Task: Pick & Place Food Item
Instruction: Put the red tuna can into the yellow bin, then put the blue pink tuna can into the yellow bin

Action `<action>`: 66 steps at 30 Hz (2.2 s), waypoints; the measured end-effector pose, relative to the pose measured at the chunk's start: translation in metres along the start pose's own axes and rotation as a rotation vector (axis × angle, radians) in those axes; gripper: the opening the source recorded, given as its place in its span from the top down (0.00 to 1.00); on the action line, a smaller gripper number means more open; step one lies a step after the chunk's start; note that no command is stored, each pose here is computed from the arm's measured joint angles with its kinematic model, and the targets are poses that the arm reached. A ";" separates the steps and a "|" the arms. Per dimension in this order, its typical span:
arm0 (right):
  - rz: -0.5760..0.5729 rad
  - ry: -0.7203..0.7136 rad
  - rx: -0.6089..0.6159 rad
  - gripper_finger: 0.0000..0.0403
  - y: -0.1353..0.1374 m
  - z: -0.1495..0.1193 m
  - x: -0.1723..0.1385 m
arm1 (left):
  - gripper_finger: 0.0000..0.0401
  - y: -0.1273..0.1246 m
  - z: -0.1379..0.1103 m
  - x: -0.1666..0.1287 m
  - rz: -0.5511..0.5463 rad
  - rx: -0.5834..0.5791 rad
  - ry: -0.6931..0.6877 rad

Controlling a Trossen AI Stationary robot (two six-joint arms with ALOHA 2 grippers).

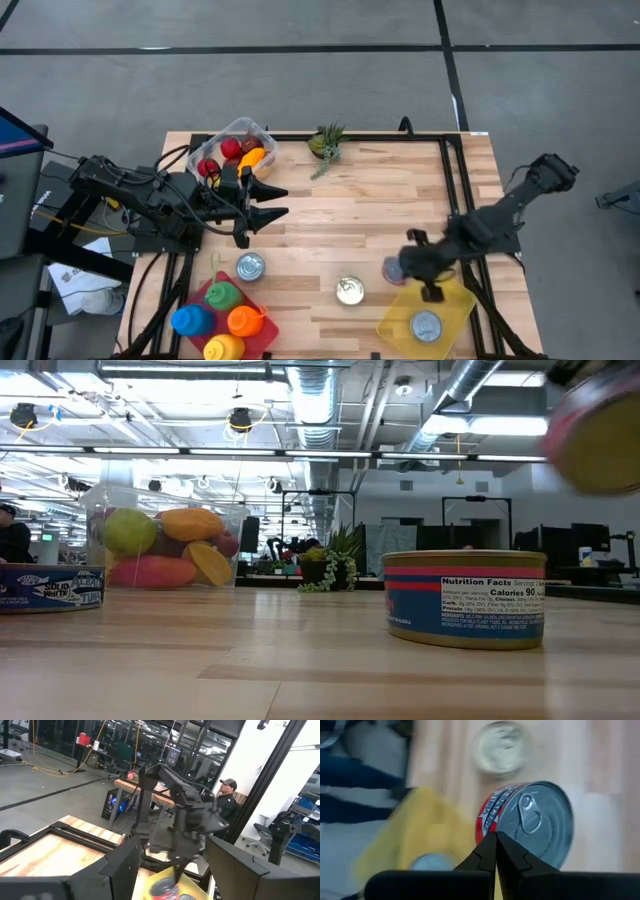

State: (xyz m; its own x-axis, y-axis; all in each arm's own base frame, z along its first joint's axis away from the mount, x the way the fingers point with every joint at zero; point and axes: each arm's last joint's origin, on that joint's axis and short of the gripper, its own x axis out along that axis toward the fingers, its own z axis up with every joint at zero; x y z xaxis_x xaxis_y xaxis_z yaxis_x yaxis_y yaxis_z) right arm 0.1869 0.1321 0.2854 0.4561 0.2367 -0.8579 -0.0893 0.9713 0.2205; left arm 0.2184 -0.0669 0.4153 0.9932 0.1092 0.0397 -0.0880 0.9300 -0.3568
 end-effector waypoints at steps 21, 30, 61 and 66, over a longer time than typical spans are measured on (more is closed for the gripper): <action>-0.277 0.325 -0.014 1.00 0.059 -0.079 0.045 | 0.46 0.000 0.000 0.000 0.000 -0.003 0.000; -0.358 0.368 -0.044 1.00 0.067 -0.092 0.077 | 0.46 0.000 0.000 0.000 0.000 -0.003 -0.001; 0.011 0.134 -0.060 0.98 0.082 -0.050 0.080 | 0.46 0.000 0.000 0.000 0.000 -0.004 -0.002; 0.010 0.155 -0.123 0.99 0.087 -0.053 0.105 | 0.46 0.000 0.000 0.000 0.000 -0.004 -0.002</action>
State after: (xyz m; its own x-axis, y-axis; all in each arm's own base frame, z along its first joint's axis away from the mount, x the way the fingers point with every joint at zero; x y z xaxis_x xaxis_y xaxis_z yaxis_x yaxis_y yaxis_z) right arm 0.1803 0.2431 0.1898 0.3135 0.2379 -0.9193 -0.2053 0.9622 0.1790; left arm 0.2183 -0.0668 0.4155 0.9931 0.1096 0.0417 -0.0873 0.9286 -0.3607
